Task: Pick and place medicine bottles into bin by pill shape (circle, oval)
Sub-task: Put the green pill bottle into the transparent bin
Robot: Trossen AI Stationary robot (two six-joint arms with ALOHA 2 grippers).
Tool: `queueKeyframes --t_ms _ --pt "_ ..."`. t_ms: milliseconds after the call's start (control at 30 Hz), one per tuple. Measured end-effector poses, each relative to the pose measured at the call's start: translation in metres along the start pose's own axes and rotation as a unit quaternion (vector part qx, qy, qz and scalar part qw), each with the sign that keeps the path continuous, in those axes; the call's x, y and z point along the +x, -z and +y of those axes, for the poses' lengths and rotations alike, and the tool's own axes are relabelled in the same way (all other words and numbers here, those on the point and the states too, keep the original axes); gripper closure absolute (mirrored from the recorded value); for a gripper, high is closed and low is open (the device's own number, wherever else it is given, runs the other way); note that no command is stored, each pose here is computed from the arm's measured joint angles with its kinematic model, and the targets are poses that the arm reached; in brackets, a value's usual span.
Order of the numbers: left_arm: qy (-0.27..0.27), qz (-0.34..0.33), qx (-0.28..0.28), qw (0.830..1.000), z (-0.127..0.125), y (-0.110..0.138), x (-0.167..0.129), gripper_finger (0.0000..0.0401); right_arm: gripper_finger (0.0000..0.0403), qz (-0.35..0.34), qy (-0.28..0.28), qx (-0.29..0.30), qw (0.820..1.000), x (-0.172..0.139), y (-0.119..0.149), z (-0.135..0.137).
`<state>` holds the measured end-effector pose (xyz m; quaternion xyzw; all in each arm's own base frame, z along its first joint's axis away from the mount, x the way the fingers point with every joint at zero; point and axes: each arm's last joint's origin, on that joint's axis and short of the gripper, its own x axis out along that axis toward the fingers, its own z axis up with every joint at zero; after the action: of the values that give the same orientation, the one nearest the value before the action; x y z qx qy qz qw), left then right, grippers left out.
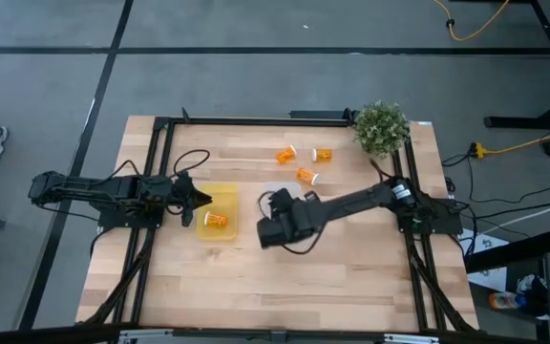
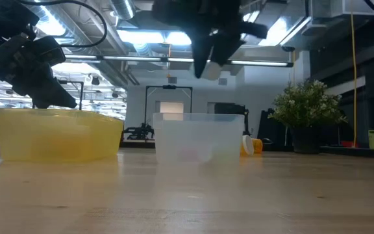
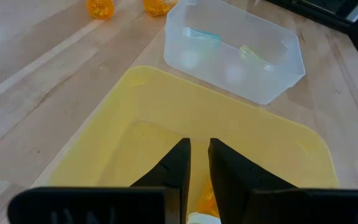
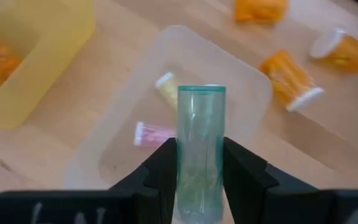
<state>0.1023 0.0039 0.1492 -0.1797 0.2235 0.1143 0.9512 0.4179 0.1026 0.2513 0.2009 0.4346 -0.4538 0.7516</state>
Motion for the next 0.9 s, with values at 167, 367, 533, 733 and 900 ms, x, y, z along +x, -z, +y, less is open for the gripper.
queueKeyframes --t_ms 167,367,533,733,900 --pt "0.000 0.000 0.000 1.000 0.000 0.000 0.000 0.0351 0.0293 0.003 -0.020 -0.029 0.999 0.009 -0.012 0.002" --pt "0.000 0.000 0.000 1.000 0.000 0.000 0.000 0.0351 0.0290 -0.054 0.002 -0.042 0.998 0.009 -0.017 0.001" --pt "0.000 0.000 0.000 1.000 0.000 0.000 0.000 0.0351 0.0289 -0.096 0.012 -0.044 0.994 0.001 -0.025 -0.001" --pt "-0.001 -0.001 0.000 1.000 0.000 0.000 0.000 0.0351 0.0289 -0.122 -0.003 -0.034 0.992 -0.014 -0.035 0.000" --pt "-0.001 -0.001 0.000 1.000 0.000 0.000 0.000 0.0351 0.0289 -0.121 -0.020 -0.029 0.992 -0.022 -0.038 0.001"
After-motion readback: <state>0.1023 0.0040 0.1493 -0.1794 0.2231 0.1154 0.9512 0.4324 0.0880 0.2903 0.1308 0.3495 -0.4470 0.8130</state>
